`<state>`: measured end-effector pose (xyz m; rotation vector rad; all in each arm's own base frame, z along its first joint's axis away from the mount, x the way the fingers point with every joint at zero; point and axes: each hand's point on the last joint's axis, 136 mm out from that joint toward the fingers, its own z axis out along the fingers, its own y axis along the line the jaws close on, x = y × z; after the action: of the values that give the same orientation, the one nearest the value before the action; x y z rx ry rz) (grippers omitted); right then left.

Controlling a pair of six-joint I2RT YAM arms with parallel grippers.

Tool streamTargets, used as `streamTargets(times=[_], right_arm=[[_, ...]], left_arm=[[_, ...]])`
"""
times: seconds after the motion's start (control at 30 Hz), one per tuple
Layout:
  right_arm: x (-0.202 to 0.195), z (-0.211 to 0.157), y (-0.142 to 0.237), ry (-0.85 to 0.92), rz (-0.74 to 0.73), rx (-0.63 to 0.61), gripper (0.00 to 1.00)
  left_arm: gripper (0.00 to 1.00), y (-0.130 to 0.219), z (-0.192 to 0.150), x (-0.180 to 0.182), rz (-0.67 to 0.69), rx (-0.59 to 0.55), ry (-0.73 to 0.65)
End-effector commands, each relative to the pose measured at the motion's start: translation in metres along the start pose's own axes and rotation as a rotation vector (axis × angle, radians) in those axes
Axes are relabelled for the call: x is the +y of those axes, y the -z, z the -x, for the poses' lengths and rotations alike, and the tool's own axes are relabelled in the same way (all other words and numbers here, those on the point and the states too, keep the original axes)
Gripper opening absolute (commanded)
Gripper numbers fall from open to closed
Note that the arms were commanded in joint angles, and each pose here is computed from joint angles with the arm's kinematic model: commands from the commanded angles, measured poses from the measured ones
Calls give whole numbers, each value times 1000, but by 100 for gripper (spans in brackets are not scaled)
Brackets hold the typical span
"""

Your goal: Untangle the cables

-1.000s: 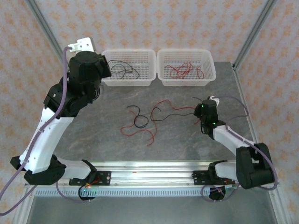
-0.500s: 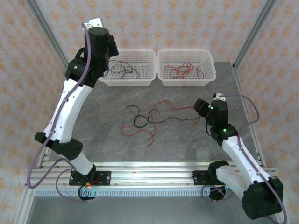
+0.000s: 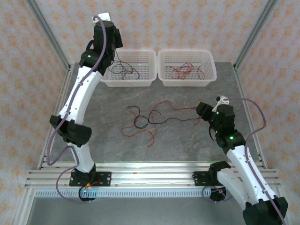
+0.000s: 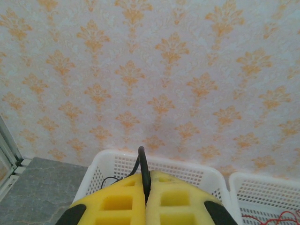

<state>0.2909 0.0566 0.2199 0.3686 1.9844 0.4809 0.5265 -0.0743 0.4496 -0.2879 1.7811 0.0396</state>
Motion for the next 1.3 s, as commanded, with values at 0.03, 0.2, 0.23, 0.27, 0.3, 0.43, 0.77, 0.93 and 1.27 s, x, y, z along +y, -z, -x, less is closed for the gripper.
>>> streamTargets(times=[0.03, 0.2, 0.23, 0.27, 0.3, 0.43, 0.77, 0.93, 1.27], right_arm=[[-5, 2, 9, -9, -27, -11, 52], [-7, 1, 10, -13, -34, -14, 52], [-7, 1, 10, -13, -35, -15, 51], [-7, 1, 10, -13, -35, -14, 51], [-7, 1, 10, -13, -36, -14, 51], [-8, 0, 11, -10, -39, -9, 51], [-13, -4, 12, -3, -54, -10, 51], [-13, -5, 12, 0, -52, -8, 51], [-13, -4, 11, 2, -54, -9, 51]], left_arm=[[4, -26, -7, -8, -33, -9, -16], [1, -62, -62, -17, -53, 83, -30], [0, -68, -74, -19, -56, 100, -27], [0, -74, -85, -20, -59, 112, -22], [0, -79, -94, -21, -63, 119, -13], [0, -95, -131, -27, -95, 141, 27], [0, -132, -216, -27, -75, 250, 49], [12, -142, -252, -21, -44, 310, 38], [57, -160, -276, -21, -7, 376, 14]])
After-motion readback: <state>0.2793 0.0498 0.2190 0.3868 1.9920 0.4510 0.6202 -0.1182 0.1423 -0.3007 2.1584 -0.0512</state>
